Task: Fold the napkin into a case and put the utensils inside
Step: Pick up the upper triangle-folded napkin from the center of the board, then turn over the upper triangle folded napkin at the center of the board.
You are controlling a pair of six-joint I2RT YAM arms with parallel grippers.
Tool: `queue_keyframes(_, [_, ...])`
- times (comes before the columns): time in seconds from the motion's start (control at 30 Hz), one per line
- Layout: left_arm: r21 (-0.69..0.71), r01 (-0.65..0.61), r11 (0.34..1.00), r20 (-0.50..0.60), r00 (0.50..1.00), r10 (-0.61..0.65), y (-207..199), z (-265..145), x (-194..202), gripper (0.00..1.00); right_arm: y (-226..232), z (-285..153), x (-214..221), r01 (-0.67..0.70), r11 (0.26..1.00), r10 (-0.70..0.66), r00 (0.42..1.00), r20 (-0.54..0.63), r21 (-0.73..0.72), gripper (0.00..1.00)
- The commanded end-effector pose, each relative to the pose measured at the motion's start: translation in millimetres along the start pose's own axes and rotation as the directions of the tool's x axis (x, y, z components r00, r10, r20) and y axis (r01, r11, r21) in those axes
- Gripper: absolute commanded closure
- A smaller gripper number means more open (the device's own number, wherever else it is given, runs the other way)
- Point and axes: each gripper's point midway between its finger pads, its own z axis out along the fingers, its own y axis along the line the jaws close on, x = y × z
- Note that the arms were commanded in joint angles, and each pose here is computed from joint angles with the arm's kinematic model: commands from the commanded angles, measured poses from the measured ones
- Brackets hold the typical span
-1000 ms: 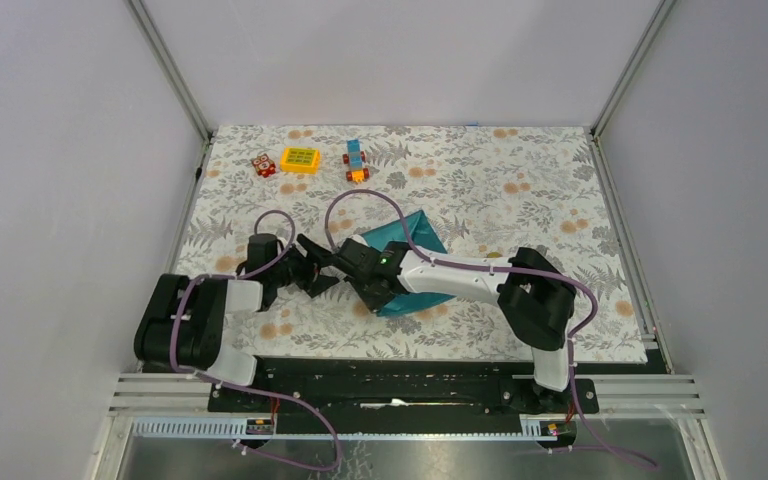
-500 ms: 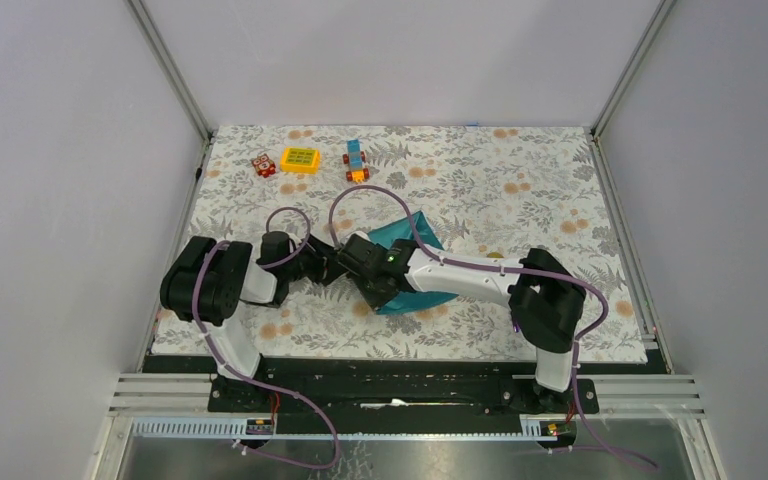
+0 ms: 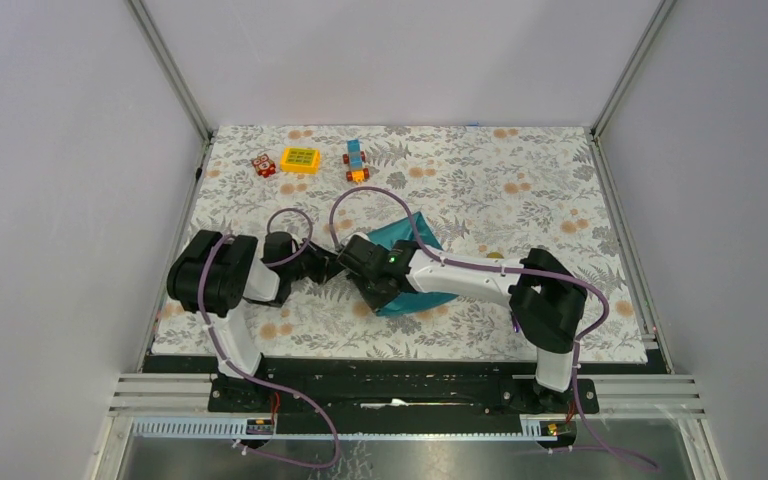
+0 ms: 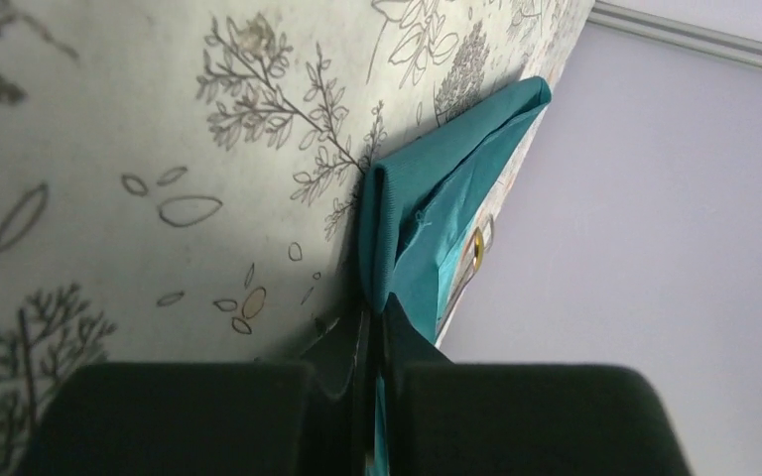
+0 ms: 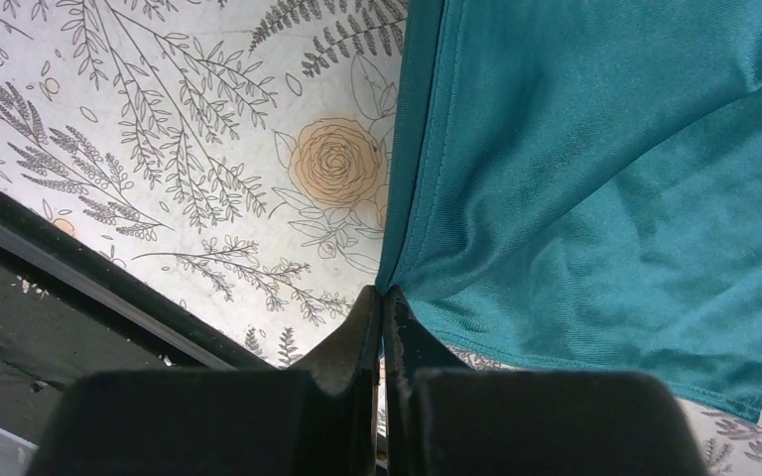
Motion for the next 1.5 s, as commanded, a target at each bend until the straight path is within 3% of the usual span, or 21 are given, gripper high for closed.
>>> queue_keyframes(0.0, [-0.004, -0.094, 0.996, 0.061, 0.994, 0.094, -20.9, -10.2, -14.7, 1.00, 9.3, -11.4, -10.0, 0.001, 0.997, 0.003, 0.999, 0.052, -0.078, 1.00])
queue_keyframes(0.2, [-0.087, -0.113, 0.990, 0.145, 0.982, 0.125, -31.0, -71.6, -46.2, 1.00, 71.5, -23.9, -29.5, -0.010, 0.947, 0.045, 0.994, 0.102, -0.321, 1.00])
queue_keyframes(0.3, [-0.177, -0.078, 0.981, 0.186, 0.976, 0.111, -29.4, -123.3, -59.9, 1.00, 120.2, -41.3, -47.9, 0.014, 0.880, 0.057, 0.989, 0.136, -0.474, 1.00])
queue_keyframes(0.33, [-0.189, -0.120, 0.975, 0.218, 0.963, 0.161, -40.8, -141.0, -70.2, 1.00, 137.2, -49.0, -54.8, 0.023, 0.849, 0.065, 0.987, 0.146, -0.528, 1.00])
queue_keyframes(0.37, [-0.250, -0.108, 0.962, 0.222, 0.961, 0.165, -40.7, -160.7, -69.8, 1.00, 155.2, -59.0, -63.0, 0.030, 0.809, 0.077, 0.985, 0.157, -0.587, 1.00])
queue_keyframes(0.53, [-0.429, -0.257, 0.866, 0.365, 0.828, 0.426, -115.9, -247.5, -94.5, 1.00, 232.2, -124.6, -106.9, 0.079, 0.490, 0.176, 0.966, 0.188, -0.868, 1.00])
queue_keyframes(0.6, [-0.432, -0.311, 0.847, 0.396, 0.778, 0.488, -145.2, -263.5, -96.4, 1.00, 242.4, -139.1, -112.7, 0.074, 0.401, 0.204, 0.965, 0.167, -0.913, 1.00])
queue_keyframes(0.7, [-0.435, -0.339, 0.834, 0.423, 0.741, 0.522, -166.8, -269.9, -103.7, 1.00, 241.7, -134.5, -104.4, 0.000, 0.298, 0.242, 0.967, 0.076, -0.955, 1.00])
queue_keyframes(0.8, [-0.488, -0.357, 0.797, 0.398, 0.721, 0.567, -167.2, -243.7, -108.8, 1.00, 221.9, -104.5, -92.9, -0.094, 0.262, 0.288, 0.958, -0.015, -0.961, 1.00])
queue_keyframes(0.93, [-0.536, -0.405, 0.741, 0.246, 0.764, 0.596, -138.5, -156.5, -90.2, 1.00, 180.6, -67.5, -74.6, -0.191, 0.197, 0.362, 0.926, -0.109, -0.962, 1.00])
queue_keyframes(1.0, [-0.556, -0.421, 0.717, 0.179, 0.781, 0.598, -121.7, -117.4, -80.2, 1.00, 158.0, -46.1, -60.1, -0.238, 0.214, 0.394, 0.908, -0.139, -0.947, 1.00])
queue_keyframes(1.17, [-0.615, -0.474, 0.630, 0.069, 0.764, 0.642, -95.6, -39.9, -64.6, 1.00, 94.9, 0.4, -14.5, -0.346, 0.294, 0.477, 0.861, -0.177, -0.891, 1.00])
queue_keyframes(1.37, [-0.565, -0.578, 0.589, -0.049, 0.736, 0.676, -94.5, 26.5, -24.8, 1.00, 43.7, 25.4, 28.5, -0.434, 0.351, 0.535, 0.820, -0.202, -0.830, 1.00])
queue_keyframes(1.47, [-0.535, -0.629, 0.564, -0.114, 0.715, 0.690, -91.4, 46.8, -4.9, 0.84, 28.5, 33.7, 46.5, -0.476, 0.377, 0.559, 0.801, -0.214, -0.794, 0.97])
